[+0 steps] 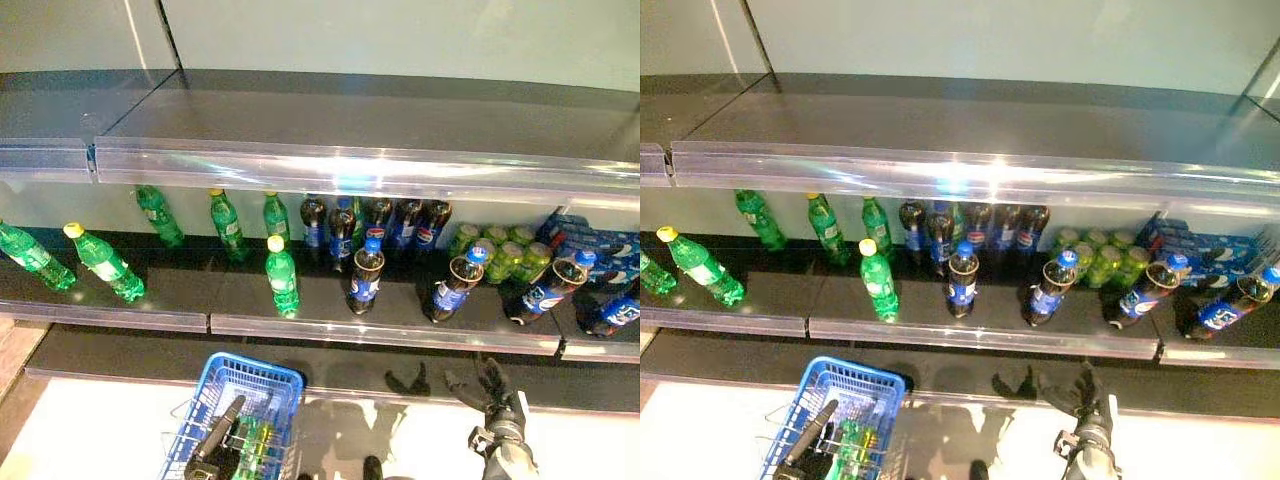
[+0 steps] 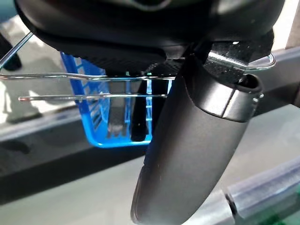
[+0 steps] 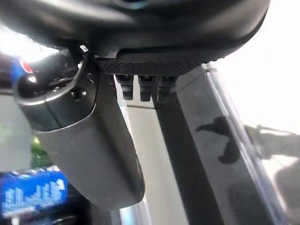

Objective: Pick up the drink and place into the basket.

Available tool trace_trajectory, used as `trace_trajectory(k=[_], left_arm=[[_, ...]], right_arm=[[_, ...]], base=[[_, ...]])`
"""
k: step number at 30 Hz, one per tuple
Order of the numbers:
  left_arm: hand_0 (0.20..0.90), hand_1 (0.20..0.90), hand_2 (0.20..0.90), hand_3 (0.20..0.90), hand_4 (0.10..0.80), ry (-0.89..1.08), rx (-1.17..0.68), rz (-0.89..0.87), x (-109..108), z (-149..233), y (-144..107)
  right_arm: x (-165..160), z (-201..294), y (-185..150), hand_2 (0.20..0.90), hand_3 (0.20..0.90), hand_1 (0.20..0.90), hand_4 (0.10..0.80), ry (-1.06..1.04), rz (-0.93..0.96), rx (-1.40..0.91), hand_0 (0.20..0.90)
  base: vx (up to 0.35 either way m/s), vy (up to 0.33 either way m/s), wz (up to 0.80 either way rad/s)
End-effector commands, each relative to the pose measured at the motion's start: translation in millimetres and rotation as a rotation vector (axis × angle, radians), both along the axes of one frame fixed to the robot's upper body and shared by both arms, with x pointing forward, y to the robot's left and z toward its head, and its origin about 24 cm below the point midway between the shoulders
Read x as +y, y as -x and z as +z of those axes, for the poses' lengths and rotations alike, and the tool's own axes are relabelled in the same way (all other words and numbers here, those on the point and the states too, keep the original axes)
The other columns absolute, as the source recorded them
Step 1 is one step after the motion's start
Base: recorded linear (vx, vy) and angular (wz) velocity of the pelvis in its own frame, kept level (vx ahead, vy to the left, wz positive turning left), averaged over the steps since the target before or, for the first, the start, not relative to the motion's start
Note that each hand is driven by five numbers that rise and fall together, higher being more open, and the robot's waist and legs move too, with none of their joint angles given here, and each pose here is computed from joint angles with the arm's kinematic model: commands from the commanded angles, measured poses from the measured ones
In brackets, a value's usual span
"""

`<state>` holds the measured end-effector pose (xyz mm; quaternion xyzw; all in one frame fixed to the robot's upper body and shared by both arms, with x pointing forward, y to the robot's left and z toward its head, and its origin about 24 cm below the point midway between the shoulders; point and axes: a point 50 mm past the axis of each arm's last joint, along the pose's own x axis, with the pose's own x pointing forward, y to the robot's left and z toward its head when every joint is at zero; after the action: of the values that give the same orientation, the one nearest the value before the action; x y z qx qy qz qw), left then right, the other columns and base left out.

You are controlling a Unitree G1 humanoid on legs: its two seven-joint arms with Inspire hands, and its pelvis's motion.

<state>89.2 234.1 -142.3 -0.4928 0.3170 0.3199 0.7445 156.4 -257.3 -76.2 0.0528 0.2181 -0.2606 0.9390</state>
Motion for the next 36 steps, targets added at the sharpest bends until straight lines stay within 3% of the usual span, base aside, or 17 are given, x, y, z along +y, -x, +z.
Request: trace_trajectory(k=[1,7,16,22,36], left_arm=[[0.3,0.3,0.3,0.2,0.1,-0.166,-0.384,0.05,40.1,48.6,-62.5],[0.3,0.3,0.3,0.2,0.1,-0.156,-0.414,0.046,32.0,51.2,-71.5],[0.3,0.3,0.3,0.2,0.1,-0.185,-0.619,0.056,29.9,87.9,-123.5],[0.3,0.3,0.3,0.2,0.1,-0.207,-0.727,0.051,27.7,109.0,-143.4],[0.3,0.3,0.3,0.2,0.1,-0.198,-0.803,0.063,30.0,124.3,-153.3]], right_arm=[[-25.0,69.7,-33.7,0.9,0.9,0.9,0.8,0.236,0.07,-0.354,0.9],[-20.3,104.5,-50.2,0.9,0.9,0.9,0.8,0.332,0.107,-0.525,0.9],[-11.1,180.5,-78.8,0.9,0.9,0.9,0.8,0.395,0.077,-0.915,0.9],[-4.8,213.8,-78.5,0.9,0.9,0.9,0.8,0.444,0.058,-1.079,0.9],[-2.4,268.9,-71.8,0.9,0.9,0.9,0.8,0.501,0.042,-1.353,0.9]], base=[[0.014,0.001,-0.17],[-0.047,-0.016,-0.15],[-0.211,-0.072,-0.05],[-0.162,-0.073,-0.04],[-0.043,-0.008,-0.04]])
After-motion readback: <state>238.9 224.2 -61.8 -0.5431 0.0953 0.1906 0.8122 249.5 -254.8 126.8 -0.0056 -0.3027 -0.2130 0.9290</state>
